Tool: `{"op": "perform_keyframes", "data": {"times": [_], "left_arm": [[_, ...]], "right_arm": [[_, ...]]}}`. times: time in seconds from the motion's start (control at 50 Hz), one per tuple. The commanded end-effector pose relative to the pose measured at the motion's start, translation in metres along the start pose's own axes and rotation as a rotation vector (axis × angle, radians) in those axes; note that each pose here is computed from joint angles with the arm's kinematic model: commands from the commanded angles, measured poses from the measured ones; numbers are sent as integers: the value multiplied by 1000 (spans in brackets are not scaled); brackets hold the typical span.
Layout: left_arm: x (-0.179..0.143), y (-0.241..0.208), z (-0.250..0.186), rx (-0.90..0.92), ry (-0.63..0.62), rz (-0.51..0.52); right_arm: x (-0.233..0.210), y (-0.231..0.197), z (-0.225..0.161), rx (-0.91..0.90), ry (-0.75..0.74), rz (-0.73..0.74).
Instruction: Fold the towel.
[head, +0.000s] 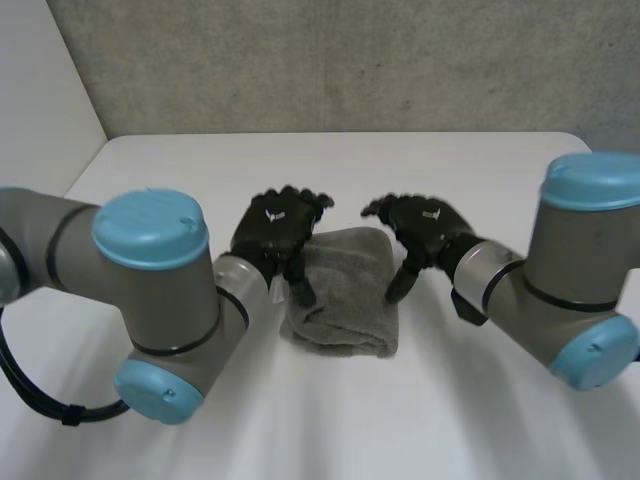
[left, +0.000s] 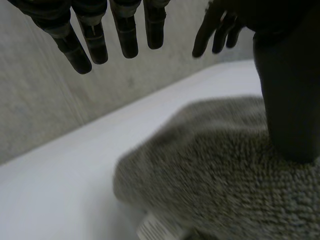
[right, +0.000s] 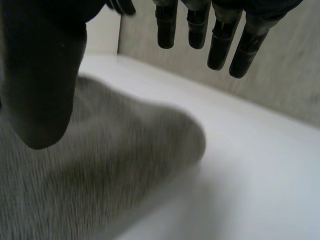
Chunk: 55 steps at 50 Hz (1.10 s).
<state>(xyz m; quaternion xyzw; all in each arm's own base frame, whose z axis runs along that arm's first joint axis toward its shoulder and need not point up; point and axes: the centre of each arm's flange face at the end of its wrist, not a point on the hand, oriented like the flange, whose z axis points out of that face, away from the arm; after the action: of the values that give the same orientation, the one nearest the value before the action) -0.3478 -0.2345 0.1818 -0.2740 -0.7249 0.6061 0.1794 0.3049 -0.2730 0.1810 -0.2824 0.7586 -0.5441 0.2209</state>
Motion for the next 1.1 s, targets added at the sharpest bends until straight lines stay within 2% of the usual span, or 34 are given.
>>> {"op": "perform_keyframes", "data": {"times": [0.02,0.1,0.22,0.3,0.34,0.36,0.4,0.42,0.44,0.46,0.48,0.52,0.54,0.58,0.68,0.8,1.1], "left_arm": [[-1,25,0,-70,-5,2],[-4,33,0,-95,-12,0],[-6,32,-2,-101,-16,-1],[-7,14,-4,-54,-15,-3],[-10,-19,-9,36,-21,-2],[-10,-19,-9,37,-21,-2],[-15,-62,-14,157,-36,-11],[-15,-63,-14,157,-36,-12],[-19,-82,-21,193,-47,-14],[-19,-82,-21,193,-47,-14],[-26,-101,-29,215,-65,-19],[-51,-132,-47,234,-134,-38],[-51,-132,-47,234,-134,-38],[-73,-147,-58,237,-197,-80],[-87,-155,-64,230,-247,-127],[-88,-154,-64,223,-250,-129],[-87,-152,-65,206,-244,-135]], "right_arm": [[3,43,25,-132,-1,25],[2,55,30,-186,-4,37],[3,48,29,-171,9,34],[4,2,13,-54,37,13],[3,-15,5,-8,46,3],[3,-15,5,-8,46,3],[4,-54,-14,98,76,-16],[4,-54,-14,98,77,-16],[6,-72,-25,151,104,-25],[7,-92,-38,210,143,-32],[7,-92,-39,210,143,-32],[18,-120,-62,302,254,-47],[21,-128,-70,329,292,-50],[23,-133,-76,347,316,-50],[27,-136,-79,345,347,-68],[29,-136,-79,335,371,-116],[27,-137,-80,337,352,-123]]}}
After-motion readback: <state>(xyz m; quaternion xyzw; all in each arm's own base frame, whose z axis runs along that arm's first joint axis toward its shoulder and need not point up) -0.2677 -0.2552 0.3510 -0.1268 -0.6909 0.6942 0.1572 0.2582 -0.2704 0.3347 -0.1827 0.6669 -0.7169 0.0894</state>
